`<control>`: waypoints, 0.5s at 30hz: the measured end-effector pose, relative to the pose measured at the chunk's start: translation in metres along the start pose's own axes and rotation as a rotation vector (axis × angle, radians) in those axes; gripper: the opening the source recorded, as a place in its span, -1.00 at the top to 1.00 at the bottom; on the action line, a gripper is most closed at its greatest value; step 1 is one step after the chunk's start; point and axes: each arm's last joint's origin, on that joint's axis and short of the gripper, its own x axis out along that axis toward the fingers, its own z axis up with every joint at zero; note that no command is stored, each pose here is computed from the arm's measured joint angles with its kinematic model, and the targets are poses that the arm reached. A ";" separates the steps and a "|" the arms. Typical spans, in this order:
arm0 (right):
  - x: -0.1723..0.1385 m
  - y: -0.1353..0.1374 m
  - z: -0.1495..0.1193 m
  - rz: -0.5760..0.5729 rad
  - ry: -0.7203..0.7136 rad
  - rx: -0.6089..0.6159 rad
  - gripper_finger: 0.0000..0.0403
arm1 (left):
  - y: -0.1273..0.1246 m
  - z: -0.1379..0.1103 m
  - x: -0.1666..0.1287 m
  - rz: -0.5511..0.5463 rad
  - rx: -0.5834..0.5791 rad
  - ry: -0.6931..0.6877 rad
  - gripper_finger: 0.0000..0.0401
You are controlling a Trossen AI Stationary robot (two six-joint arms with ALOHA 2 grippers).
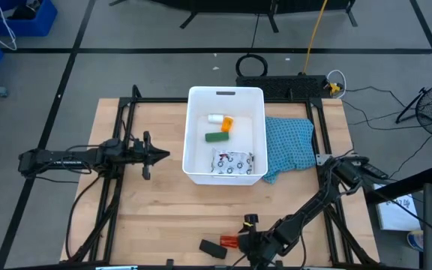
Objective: Pick & place medical supplies in basket/bin
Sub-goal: Put the red bottle into the white bin
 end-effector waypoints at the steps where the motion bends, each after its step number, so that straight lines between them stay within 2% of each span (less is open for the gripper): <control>1: 0.001 -0.001 -0.002 -0.005 0.007 -0.007 -0.35 | 0.000 0.000 0.000 0.000 0.000 0.003 0.87; 9: 0.006 -0.004 -0.009 0.004 -0.004 -0.010 -0.17 | 0.000 -0.001 0.000 0.001 -0.001 0.006 0.87; 15: 0.006 -0.004 -0.008 0.008 -0.007 -0.024 0.19 | 0.000 -0.001 0.000 0.001 0.000 0.006 0.87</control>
